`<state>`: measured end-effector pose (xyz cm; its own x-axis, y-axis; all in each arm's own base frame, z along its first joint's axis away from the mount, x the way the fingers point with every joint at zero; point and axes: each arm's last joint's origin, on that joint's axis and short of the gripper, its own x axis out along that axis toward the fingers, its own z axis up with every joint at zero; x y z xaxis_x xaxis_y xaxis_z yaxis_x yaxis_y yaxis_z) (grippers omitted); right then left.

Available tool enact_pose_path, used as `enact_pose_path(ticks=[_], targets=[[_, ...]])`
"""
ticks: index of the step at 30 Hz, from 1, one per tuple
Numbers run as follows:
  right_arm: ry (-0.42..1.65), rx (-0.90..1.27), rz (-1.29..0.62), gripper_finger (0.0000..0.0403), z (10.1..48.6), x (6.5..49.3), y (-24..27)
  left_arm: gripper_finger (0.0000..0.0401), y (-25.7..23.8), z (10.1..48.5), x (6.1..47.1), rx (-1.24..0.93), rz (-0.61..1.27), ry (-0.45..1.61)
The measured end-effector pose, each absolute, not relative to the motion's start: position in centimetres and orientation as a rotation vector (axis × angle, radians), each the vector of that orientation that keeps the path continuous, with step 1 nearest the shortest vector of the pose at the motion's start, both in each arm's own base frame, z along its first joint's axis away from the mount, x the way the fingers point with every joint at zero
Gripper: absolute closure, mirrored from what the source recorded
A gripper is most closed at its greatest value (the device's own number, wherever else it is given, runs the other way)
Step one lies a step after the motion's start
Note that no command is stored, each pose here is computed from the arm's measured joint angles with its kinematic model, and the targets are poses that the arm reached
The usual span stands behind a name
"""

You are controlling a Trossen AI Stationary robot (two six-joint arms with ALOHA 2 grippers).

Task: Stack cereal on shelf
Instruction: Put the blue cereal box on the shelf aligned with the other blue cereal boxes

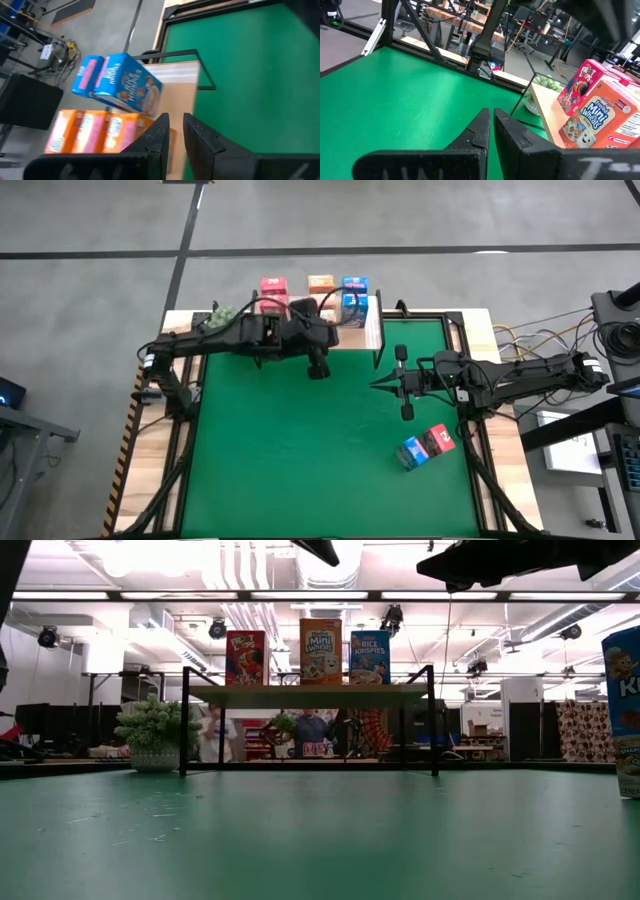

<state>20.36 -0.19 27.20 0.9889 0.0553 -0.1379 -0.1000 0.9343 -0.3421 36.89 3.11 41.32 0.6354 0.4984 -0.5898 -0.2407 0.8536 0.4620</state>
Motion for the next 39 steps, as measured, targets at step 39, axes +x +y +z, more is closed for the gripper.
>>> enact_pose_path(ticks=[39], targets=[[0.267, 0.371, 0.171, 0.039, 30.1, 22.2, 3.2, 0.0362, -2.9, 32.8, 22.1, 0.173, 0.291, 0.461]])
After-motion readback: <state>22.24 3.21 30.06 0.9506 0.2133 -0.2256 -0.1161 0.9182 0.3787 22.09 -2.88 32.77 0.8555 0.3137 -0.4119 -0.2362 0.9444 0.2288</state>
